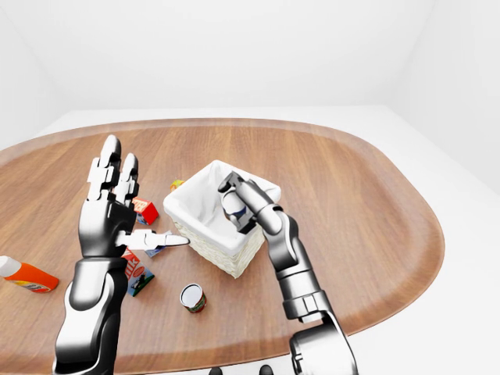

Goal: Pick up the alphabet soup, and put it in the basket.

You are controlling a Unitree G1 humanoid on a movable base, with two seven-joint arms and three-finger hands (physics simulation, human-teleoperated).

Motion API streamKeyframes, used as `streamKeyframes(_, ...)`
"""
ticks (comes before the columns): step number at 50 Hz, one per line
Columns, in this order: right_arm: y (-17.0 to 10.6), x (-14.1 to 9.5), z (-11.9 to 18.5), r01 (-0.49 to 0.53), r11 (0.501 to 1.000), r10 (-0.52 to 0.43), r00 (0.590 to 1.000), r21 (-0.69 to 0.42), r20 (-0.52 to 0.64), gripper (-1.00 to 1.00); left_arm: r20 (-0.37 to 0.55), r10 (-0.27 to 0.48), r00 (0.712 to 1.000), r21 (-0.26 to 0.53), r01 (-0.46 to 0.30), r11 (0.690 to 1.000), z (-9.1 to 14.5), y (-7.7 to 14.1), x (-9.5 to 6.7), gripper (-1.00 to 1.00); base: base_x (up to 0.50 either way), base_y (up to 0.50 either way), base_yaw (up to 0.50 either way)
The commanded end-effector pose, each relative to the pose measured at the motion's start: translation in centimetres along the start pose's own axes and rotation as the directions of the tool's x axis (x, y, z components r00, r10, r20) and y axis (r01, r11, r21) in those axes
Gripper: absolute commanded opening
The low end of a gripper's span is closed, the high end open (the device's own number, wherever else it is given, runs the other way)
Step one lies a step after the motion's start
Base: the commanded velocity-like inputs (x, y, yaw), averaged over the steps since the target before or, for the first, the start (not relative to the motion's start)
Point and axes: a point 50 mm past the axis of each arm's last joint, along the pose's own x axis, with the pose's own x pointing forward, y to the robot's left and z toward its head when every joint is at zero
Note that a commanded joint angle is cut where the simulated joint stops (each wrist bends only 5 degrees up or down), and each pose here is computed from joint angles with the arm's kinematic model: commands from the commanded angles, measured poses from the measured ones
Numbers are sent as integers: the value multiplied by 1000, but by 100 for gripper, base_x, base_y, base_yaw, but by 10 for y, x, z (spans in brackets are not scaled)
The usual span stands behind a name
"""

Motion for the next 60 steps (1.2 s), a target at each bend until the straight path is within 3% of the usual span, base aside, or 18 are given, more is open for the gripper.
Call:
streamKeyframes(1, 7, 12, -7, -14, 1000, 14, 998, -2, -60, -100, 2, 2, 1000, 1, -2, 1000, 0, 1, 1, 100, 0, 0, 0)
streamKeyframes(13, 17, 20, -6, -31, 999, 30, 996, -11, -80, -100, -20, 0, 1000, 0, 0, 1000, -5, 0, -1, 100, 0, 0, 0)
streamKeyframes(35, 8, 47, 8, -30, 999, 27, 995, -32, -97, -100, -40, 0, 999, -1, 0, 1000, -9, 1, -2, 100, 0, 0, 0)
streamKeyframes(58, 4, 50, 4, -19, 998, 13, 994, -59, -109, -100, -37, -2, 999, 2, 2, 1000, -8, 0, -1, 100, 0, 0, 0)
streamKeyframes(59, 4, 50, 5, -19, 998, 12, 994, -60, -110, -66, -40, -2, 999, 1, 2, 1000, -9, 0, -1, 100, 0, 0, 0)
streamKeyframes(60, 4, 50, 5, -19, 998, 12, 994, -60, -110, -56, -40, -2, 999, 1, 2, 1000, -9, 0, -1, 100, 0, 0, 0)
